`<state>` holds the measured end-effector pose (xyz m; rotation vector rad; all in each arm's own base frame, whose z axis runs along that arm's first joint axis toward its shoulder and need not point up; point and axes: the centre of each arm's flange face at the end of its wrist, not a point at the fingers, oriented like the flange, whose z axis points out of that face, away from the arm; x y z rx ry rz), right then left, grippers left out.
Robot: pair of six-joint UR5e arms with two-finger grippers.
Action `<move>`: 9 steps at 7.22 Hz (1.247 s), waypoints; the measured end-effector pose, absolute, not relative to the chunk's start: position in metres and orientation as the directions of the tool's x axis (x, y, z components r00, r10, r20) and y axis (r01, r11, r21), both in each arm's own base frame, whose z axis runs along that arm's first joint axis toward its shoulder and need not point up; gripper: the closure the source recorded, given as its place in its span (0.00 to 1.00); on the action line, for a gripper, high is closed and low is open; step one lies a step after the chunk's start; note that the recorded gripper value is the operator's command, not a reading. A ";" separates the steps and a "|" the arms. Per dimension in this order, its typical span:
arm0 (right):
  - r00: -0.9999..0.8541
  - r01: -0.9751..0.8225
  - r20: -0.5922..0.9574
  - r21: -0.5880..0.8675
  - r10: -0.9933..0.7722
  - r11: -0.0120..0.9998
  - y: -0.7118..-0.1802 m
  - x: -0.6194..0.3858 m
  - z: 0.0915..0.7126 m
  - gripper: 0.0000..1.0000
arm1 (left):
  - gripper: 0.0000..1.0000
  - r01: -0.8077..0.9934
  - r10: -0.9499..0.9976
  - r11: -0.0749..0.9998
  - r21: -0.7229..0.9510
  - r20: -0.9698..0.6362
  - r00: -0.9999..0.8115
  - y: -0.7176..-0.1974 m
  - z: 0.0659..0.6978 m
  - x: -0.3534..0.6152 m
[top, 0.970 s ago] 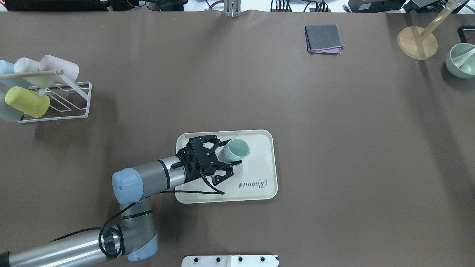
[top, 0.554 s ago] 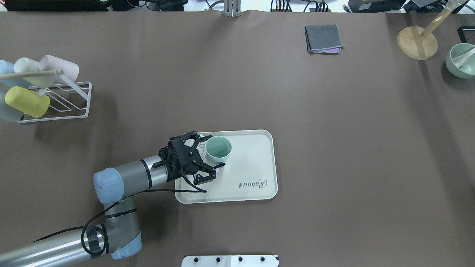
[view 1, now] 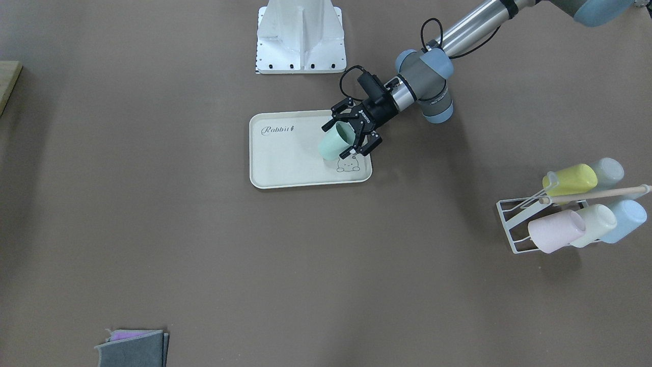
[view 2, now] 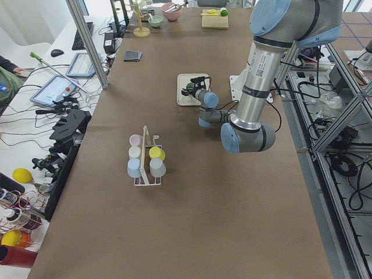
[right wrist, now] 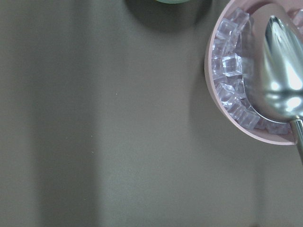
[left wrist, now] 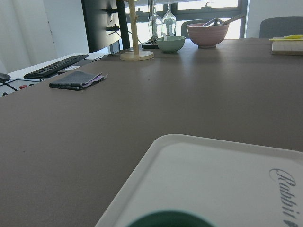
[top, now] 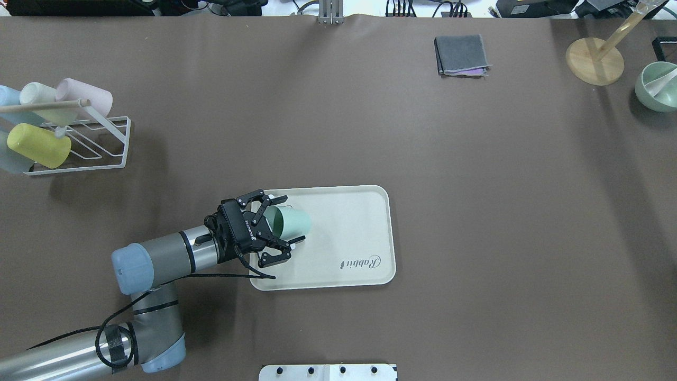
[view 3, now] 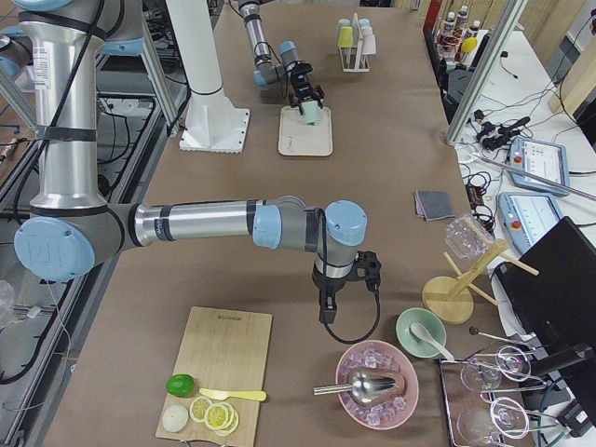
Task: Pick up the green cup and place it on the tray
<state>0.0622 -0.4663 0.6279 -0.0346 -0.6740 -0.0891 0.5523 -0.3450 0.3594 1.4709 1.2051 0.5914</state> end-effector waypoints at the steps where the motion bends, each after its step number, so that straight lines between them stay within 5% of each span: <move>1: 0.778 0.094 0.624 -0.003 -0.072 0.996 -0.466 0.062 0.628 0.00 | 0.01 0.358 0.902 0.108 0.927 -0.243 0.356 -0.344 0.357 0.554; 9: 0.775 0.094 0.627 0.007 -0.077 0.996 -0.468 0.062 0.624 0.00 | 0.01 0.273 0.894 0.137 0.952 -0.238 0.380 -0.359 0.281 0.601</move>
